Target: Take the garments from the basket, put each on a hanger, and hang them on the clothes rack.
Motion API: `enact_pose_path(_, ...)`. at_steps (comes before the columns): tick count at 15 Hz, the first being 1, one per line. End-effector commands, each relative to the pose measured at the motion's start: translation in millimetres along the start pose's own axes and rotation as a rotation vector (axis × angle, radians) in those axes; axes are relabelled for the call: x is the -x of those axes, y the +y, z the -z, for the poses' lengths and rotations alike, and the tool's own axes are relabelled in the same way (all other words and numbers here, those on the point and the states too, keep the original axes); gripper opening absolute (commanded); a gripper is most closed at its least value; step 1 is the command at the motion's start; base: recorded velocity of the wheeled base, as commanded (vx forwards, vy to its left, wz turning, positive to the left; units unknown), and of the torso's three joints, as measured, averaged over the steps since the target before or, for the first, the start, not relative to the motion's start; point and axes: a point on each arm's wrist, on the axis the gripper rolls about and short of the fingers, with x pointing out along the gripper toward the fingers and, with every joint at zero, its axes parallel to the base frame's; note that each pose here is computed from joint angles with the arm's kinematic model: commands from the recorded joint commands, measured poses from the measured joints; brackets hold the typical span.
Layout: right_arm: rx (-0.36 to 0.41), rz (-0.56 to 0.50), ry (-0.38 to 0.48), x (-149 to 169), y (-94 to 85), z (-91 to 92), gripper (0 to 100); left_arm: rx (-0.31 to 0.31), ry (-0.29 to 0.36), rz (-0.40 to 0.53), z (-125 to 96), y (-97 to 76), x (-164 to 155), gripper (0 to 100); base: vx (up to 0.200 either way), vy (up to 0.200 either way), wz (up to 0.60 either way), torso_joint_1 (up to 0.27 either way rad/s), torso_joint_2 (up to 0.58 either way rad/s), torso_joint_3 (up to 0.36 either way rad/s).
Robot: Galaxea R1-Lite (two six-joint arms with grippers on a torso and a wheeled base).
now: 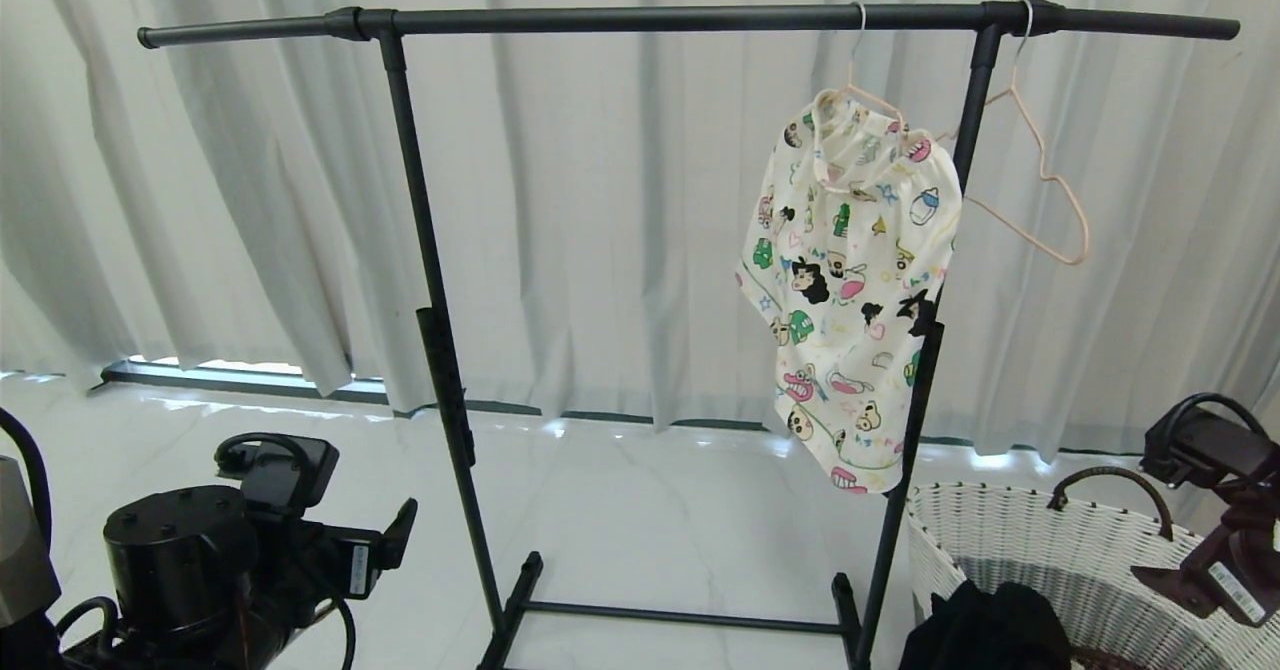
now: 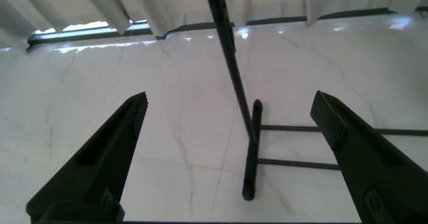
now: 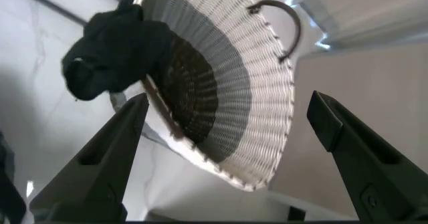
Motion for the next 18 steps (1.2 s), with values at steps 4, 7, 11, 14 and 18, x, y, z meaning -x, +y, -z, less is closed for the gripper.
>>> enact_pose_path(4,0.104,-0.128,0.07,-25,17.4,18.1,100,-0.012,0.022,0.015,4,-3.0,-3,100,0.05,0.0,0.0,-0.001,0.0,0.001)
enact_pose_path(7,0.213,-0.217,0.115,-34,30.7,34.3,100,-0.033,0.01,0.1,4,-5.8,-3,100,0.0,0.0,0.0,0.0,0.0,0.0)
enact_pose_path(11,0.317,-0.267,0.143,-62,41.9,44.3,100,-0.011,-0.035,0.06,-14,5.2,-8,100,0.0,0.0,0.0,0.0,0.0,0.0)
enact_pose_path(14,0.358,-0.291,0.156,-76,50.9,53.0,100,0.113,-0.002,0.111,-70,12.2,7,100,0.0,0.0,0.0,0.0,0.0,0.0)
enact_pose_path(18,0.381,-0.301,0.145,-90,60.2,55.4,100,0.256,0.15,0.481,-135,4.3,70,100,0.0,0.0,0.0,0.0,0.0,0.0)
